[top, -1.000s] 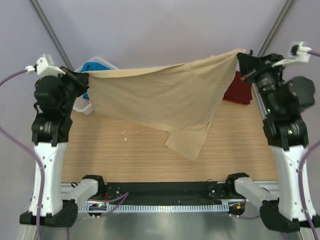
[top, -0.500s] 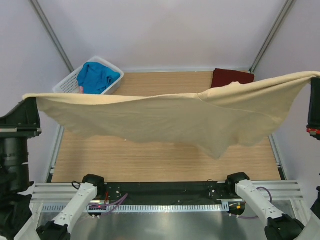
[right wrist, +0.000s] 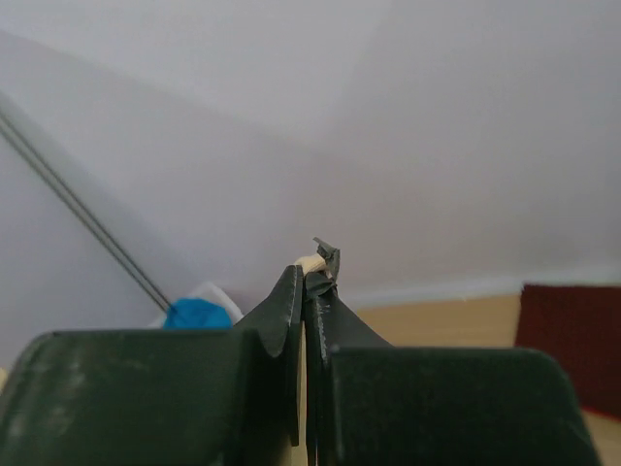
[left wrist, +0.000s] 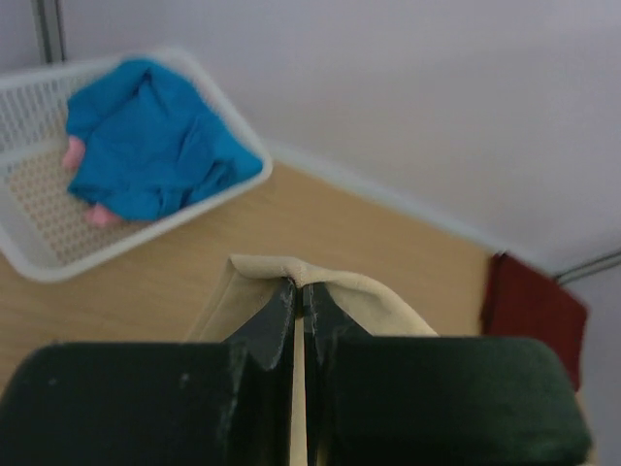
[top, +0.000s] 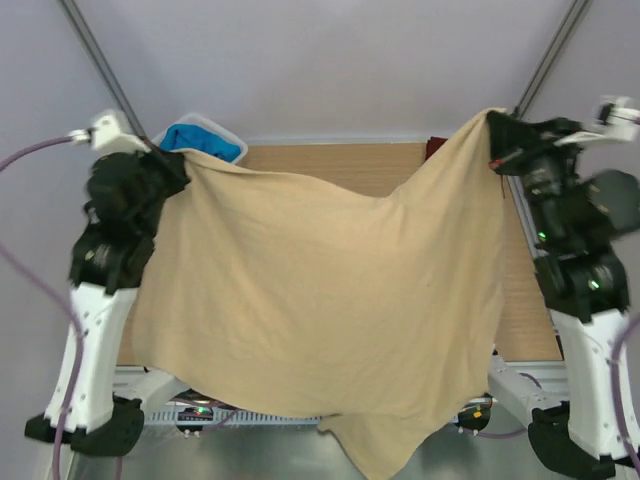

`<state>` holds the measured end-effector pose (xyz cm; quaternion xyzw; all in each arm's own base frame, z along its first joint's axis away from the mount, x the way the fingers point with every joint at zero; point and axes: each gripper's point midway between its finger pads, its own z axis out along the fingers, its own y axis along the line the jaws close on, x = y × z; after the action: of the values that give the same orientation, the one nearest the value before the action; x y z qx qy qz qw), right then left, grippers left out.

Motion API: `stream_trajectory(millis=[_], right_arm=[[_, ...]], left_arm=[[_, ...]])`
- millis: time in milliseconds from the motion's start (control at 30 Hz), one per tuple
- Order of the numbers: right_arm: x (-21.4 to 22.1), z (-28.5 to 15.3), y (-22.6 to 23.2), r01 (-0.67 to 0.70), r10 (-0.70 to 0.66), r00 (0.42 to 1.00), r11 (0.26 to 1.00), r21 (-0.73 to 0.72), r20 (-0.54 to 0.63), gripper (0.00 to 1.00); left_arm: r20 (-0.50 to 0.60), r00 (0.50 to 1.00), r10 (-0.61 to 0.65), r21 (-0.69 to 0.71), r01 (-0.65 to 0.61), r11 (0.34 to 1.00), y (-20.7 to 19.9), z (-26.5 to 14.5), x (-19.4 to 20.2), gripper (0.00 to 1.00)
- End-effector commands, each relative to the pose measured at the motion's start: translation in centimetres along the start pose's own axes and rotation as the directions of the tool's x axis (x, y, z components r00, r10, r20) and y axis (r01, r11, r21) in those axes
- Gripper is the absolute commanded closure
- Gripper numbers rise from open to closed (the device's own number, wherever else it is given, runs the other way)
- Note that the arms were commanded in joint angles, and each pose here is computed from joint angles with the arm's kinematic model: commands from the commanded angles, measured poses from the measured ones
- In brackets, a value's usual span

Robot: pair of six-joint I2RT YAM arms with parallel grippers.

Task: Fold and stack the t-shirts
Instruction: Flatten the tshirt out

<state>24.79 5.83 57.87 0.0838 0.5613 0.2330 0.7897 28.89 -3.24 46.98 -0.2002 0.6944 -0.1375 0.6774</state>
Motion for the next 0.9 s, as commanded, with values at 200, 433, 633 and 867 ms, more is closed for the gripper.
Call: stream_trajectory(millis=[200,433,633,867], right_arm=[[20.3,4.4,-11.7,0.162,-0.069,0.937,0.955,0.249,-0.343,0.99],[28.8,6.3,-16.6,0.256,-0.089,0.861,0.926,0.276,-0.501,0.99],[32.8,8.2,-19.1,0.321,-0.118,0.793,0.915,0.246,-0.597,0.99],[34.7,8.8,-19.8,0.332,-0.104,0.752,0.913,0.238,-0.65,0.99]], left_arm=[[-0.37,0.915,0.16,-0.046,-0.19,0.981,5.6,10.6,18.9,1.0],[-0.519,0.846,0.12,-0.07,-0.182,0.981,8.8,17.7,27.0,1.0],[-0.564,0.815,0.132,-0.074,-0.209,0.975,9.7,22.0,29.9,1.0],[-0.576,0.81,0.108,-0.089,-0.193,0.977,10.7,24.0,30.1,1.0]])
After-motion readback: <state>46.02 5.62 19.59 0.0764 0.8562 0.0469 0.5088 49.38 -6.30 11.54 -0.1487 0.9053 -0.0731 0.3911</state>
